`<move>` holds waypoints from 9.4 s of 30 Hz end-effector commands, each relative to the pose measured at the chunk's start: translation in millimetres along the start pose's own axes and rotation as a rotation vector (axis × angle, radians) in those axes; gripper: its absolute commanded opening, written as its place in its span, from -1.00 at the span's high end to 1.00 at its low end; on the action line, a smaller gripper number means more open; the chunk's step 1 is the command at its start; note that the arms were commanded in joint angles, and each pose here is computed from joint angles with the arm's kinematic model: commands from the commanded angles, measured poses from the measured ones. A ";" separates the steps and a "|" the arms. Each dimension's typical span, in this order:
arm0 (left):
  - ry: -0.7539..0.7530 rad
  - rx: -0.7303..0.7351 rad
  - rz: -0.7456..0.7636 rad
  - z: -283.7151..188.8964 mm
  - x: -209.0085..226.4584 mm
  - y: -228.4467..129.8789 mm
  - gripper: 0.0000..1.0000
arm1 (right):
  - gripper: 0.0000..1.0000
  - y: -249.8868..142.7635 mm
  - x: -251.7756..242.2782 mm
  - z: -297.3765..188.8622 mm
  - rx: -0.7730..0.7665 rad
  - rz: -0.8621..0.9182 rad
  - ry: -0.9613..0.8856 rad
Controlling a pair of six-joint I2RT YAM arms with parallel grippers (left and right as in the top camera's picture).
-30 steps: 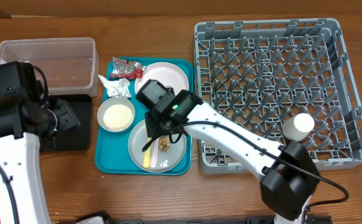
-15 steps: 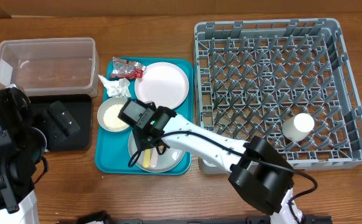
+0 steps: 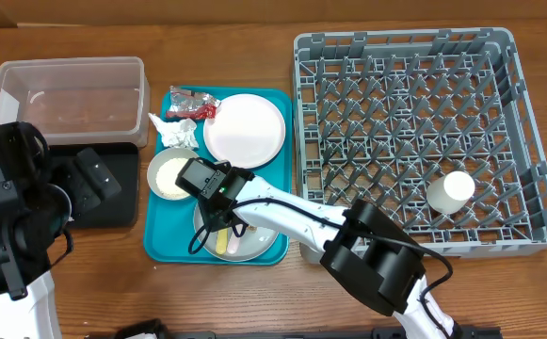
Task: Sort waste into correct bins and load items into the dishwasher rack
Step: 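Grasp the yellow spoon with the right gripper and lift it, then place the yellow spoon into the dish rack's left edge, then grasp the pink fork on the grey plate with the right gripper, then place the pink fork into the dish rack beside the spoon, then grasp the grey plate's edge with the left gripper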
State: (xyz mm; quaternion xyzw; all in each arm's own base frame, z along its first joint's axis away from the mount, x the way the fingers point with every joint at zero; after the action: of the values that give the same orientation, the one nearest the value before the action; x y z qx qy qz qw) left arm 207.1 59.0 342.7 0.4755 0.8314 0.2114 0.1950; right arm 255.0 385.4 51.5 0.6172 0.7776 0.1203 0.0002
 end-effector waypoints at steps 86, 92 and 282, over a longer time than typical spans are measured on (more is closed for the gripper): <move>0.074 0.226 -0.005 72.8 -2.6 14.5 -1.00 | 0.39 -4.6 -33.4 -67.6 -0.011 -0.192 0.075; 0.074 0.227 -0.005 72.8 -2.6 14.4 -1.00 | 0.42 -3.7 -32.3 -42.5 0.010 -0.187 0.063; 0.039 0.793 0.387 224.4 -64.9 -199.8 0.91 | -0.60 25.3 -200.0 -301.2 -0.450 0.288 0.098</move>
State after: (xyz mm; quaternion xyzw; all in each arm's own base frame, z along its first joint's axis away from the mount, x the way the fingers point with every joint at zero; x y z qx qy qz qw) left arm 222.6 -55.8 49.2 0.6490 0.7540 -0.0900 -0.0468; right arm 282.7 146.9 304.7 0.6998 0.6444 0.3006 0.0678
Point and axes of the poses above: each gripper's point midway between its finger pads, its own z axis out along the fingers, its own x axis along the line the jaws close on, y = z × x, the point moved 4 cm from there along -z, back along the fingers, and after that the axes turned 4 degrees about z, right-handed, at the moved point
